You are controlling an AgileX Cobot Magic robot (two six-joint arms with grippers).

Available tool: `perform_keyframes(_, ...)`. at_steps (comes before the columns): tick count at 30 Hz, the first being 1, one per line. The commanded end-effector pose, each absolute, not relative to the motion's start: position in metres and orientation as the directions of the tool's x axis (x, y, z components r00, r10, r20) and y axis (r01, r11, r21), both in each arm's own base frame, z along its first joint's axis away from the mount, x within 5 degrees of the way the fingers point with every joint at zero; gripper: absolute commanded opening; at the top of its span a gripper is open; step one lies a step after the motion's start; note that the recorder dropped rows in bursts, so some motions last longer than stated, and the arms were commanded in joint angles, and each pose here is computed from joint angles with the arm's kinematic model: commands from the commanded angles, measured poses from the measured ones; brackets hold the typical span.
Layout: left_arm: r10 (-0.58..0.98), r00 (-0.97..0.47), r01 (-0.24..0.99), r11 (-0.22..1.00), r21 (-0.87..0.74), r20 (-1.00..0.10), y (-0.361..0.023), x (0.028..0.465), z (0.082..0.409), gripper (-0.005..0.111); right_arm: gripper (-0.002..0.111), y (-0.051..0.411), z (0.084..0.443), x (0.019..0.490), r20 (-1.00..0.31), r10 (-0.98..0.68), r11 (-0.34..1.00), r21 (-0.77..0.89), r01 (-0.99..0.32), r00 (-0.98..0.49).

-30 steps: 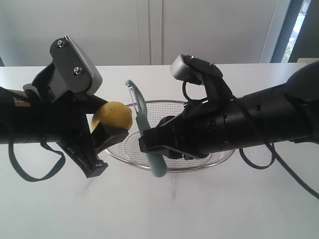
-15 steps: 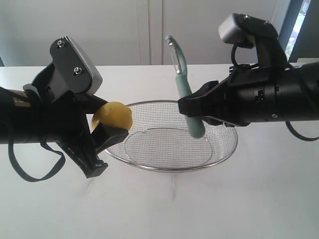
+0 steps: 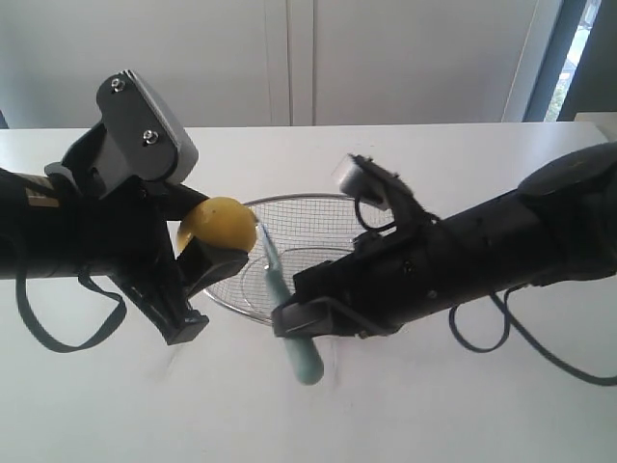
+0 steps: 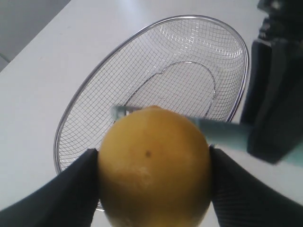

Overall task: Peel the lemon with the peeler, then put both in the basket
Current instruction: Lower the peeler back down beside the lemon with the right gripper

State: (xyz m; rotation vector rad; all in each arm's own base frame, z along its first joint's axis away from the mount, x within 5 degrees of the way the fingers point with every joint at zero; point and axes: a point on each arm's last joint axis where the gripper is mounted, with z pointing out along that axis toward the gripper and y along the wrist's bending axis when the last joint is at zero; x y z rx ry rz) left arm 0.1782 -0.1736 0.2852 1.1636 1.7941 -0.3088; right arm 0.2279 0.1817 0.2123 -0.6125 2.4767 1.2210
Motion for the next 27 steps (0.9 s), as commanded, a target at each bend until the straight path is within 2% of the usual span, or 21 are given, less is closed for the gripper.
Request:
perform_keyframes(1,0.571,-0.105,0.816,0.517,0.257,-0.814,-0.174,0.176,0.286,0.0,0.0,0.2,0.209,0.221,-0.445,-0.277,0.455,0.72,-0.524,-0.852)
perform_keyframes(27,0.571,-0.105,0.816,0.517,0.257,-0.814,-0.174,0.176,0.286,0.0,0.0,0.199,0.223,0.221,-0.498,-0.221,0.475,0.696,-0.538,-0.839)
